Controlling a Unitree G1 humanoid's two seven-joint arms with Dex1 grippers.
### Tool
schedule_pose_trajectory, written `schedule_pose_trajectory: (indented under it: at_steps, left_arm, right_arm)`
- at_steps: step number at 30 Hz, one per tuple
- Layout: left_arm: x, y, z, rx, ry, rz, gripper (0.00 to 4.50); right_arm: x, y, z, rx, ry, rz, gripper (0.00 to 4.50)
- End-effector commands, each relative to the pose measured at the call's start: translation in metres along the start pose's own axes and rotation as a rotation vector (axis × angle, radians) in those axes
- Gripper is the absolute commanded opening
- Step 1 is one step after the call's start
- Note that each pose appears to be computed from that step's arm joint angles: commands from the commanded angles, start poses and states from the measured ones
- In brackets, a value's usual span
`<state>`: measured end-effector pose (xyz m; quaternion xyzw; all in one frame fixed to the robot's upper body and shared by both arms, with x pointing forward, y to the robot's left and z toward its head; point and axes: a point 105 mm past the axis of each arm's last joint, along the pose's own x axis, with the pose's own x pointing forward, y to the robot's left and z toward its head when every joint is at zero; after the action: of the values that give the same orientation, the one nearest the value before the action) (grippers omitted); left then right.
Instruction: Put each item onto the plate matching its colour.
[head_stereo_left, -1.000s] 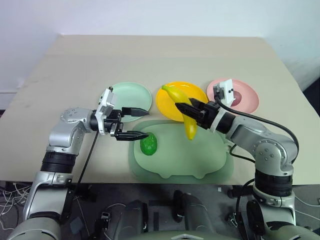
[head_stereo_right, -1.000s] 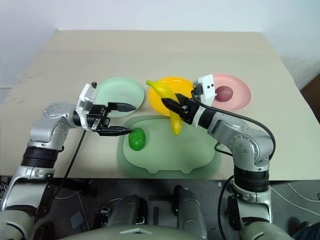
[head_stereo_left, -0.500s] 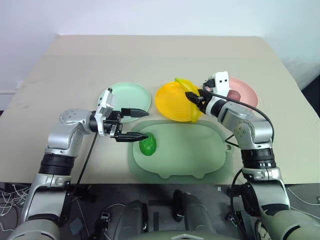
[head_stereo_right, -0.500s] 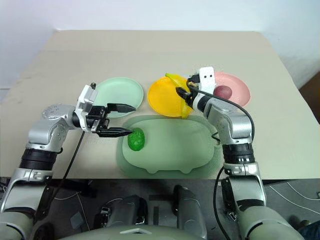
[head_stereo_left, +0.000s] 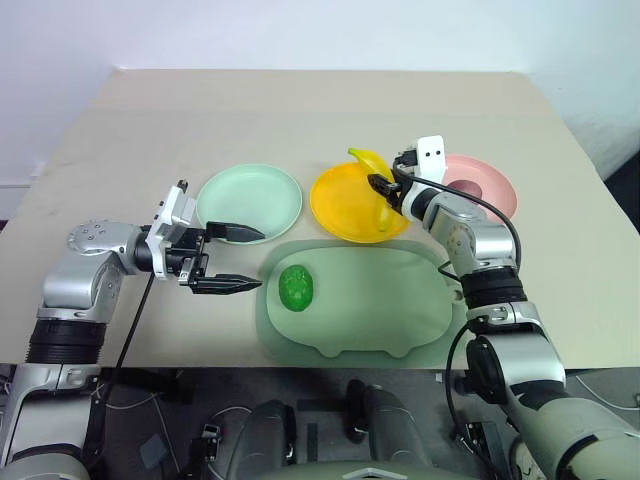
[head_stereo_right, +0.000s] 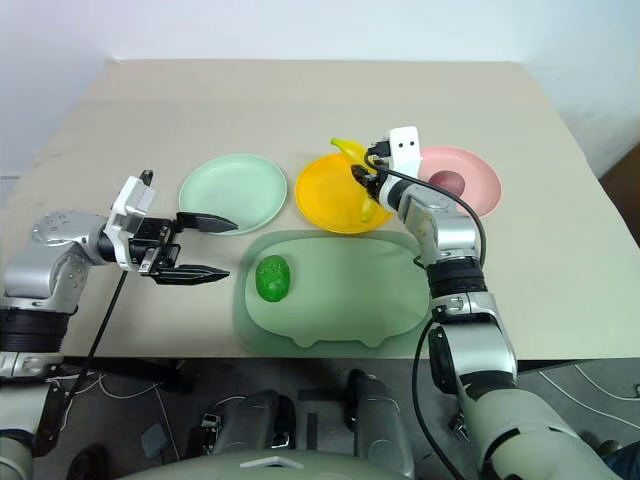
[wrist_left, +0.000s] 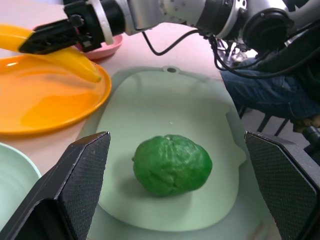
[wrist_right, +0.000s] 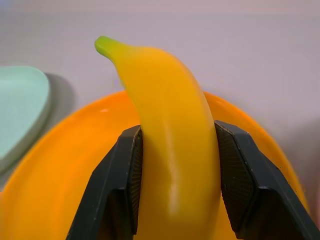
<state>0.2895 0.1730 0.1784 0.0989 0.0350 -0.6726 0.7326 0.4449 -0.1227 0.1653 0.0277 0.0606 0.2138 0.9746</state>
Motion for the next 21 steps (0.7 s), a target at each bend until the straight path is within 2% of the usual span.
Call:
schedule_pose_trajectory:
  at_steps: [1, 3, 11, 14, 17, 20, 21]
  left_arm:
    - [-0.009, -0.006, 0.01, 0.049, 0.011, -0.011, 4.5]
    - [-0.011, -0.008, 0.009, 0.048, 0.022, -0.015, 4.5]
    - [-0.008, -0.009, 0.013, 0.049, 0.003, -0.008, 4.5]
    - [-0.007, -0.01, 0.015, 0.048, -0.005, -0.015, 4.5]
    - [-0.007, -0.01, 0.014, 0.048, 0.003, -0.016, 4.5]
    - [-0.007, -0.01, 0.014, 0.047, 0.0, -0.016, 4.5]
    - [-0.006, -0.01, 0.014, 0.044, -0.004, -0.018, 4.5]
  right_arm:
    - [0.003, 0.002, 0.018, -0.074, -0.057, -0.005, 1.74]
    - [0.004, 0.002, 0.017, -0.045, -0.05, 0.006, 1.74]
    - [0.003, 0.003, 0.014, -0.073, -0.066, 0.042, 4.4]
    - [0.0, 0.006, 0.024, -0.068, -0.109, 0.063, 4.45]
    - [-0.01, 0.015, 0.038, 0.01, -0.169, 0.191, 4.45]
    - [-0.019, 0.003, 0.049, 0.029, -0.207, 0.179, 4.45]
    - [-0.026, 0.002, 0.055, 0.03, -0.231, 0.226, 4.45]
